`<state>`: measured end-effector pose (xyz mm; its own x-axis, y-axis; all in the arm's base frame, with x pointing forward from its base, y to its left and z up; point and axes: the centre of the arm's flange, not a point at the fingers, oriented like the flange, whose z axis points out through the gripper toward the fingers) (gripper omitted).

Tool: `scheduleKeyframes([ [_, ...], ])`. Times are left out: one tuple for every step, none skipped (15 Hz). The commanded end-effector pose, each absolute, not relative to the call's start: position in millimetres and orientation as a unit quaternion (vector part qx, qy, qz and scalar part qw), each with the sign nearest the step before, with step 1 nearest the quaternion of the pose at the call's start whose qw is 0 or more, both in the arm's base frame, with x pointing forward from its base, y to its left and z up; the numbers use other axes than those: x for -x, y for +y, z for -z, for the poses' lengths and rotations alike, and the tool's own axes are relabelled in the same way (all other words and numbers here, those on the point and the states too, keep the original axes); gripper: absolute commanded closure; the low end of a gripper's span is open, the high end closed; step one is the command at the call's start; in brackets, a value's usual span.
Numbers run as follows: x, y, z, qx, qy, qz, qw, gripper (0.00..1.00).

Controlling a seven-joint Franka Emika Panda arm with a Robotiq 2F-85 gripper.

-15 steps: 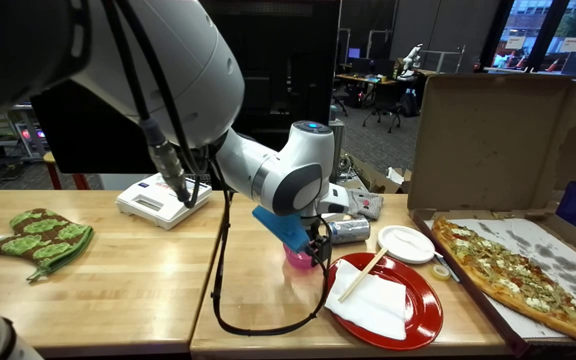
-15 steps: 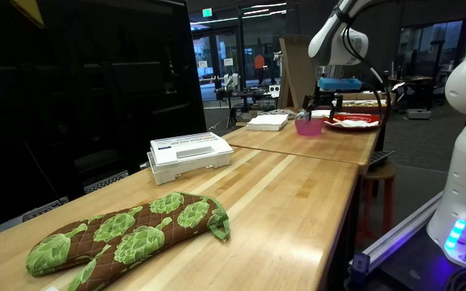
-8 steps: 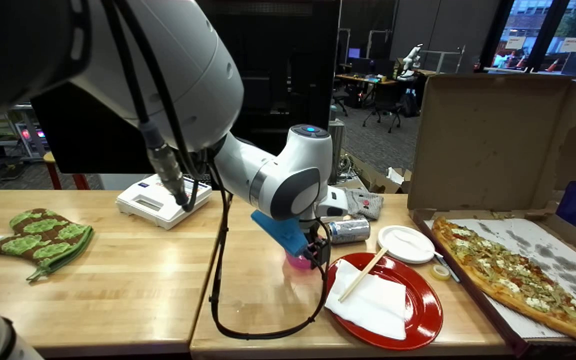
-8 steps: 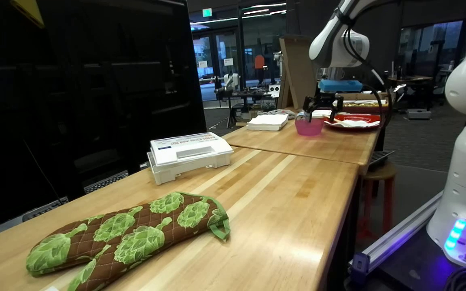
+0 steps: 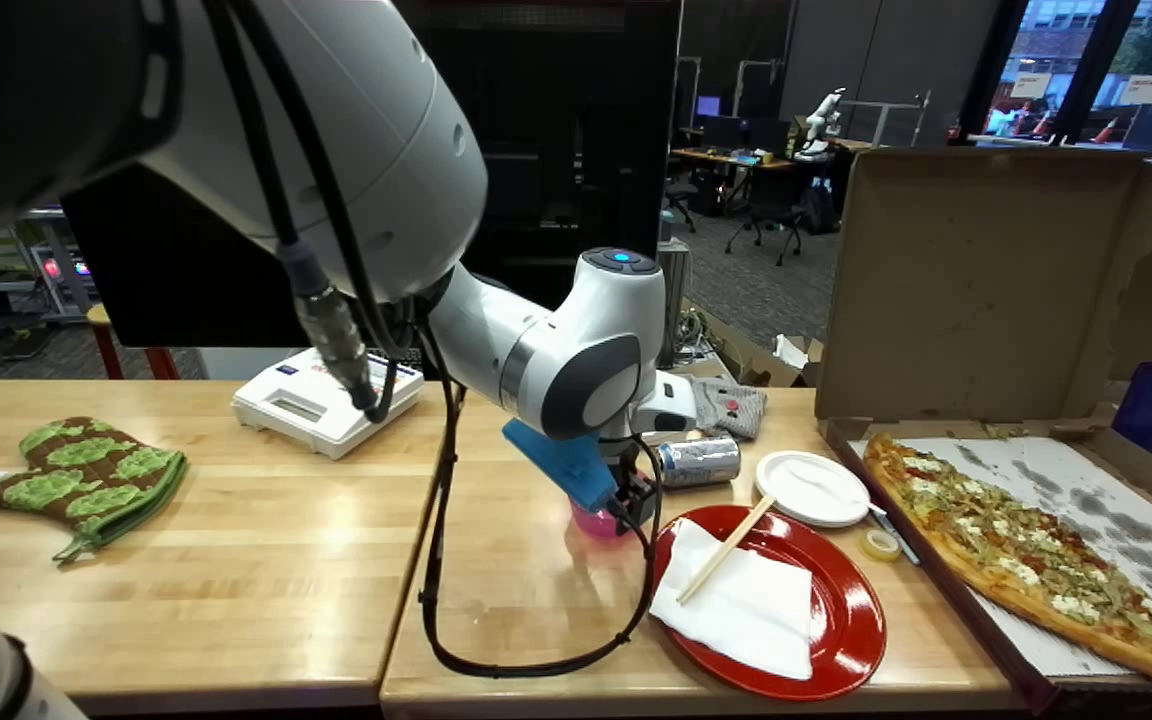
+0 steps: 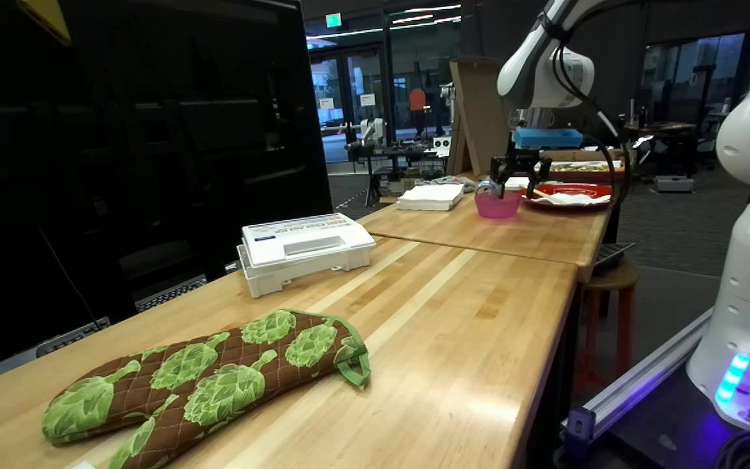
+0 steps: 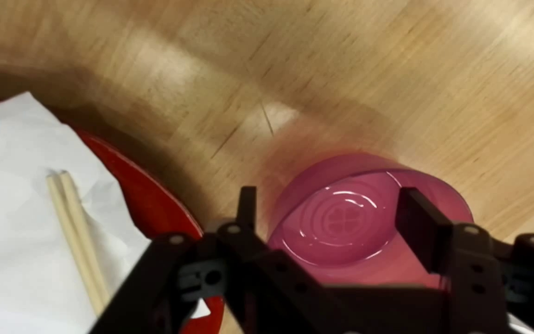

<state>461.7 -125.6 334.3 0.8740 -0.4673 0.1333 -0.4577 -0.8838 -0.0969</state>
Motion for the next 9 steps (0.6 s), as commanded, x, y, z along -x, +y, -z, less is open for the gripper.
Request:
scheduleKeyframes([
  [-461.7,-123.8,-339.6,0.967,0.243,0.073,0.028,0.2],
  [-463.2,-124.0,-338.1,0.967,0.244,0.07,0.027,0.2],
  [-464.3,-124.2,-336.6,0.967,0.245,0.067,0.027,0.2],
  [-464.8,-124.5,-335.6,0.967,0.246,0.066,0.027,0.2],
  [-465.3,-125.0,-334.7,0.967,0.247,0.064,0.027,0.21],
  [-466.3,-125.5,-333.7,0.966,0.248,0.062,0.029,0.21],
  [-467.0,-125.9,-333.2,0.966,0.248,0.06,0.032,0.21],
  [-468.2,-125.9,-332.6,0.966,0.248,0.057,0.034,0.22],
  [-469.3,-125.9,-332.1,0.966,0.249,0.054,0.036,0.24],
])
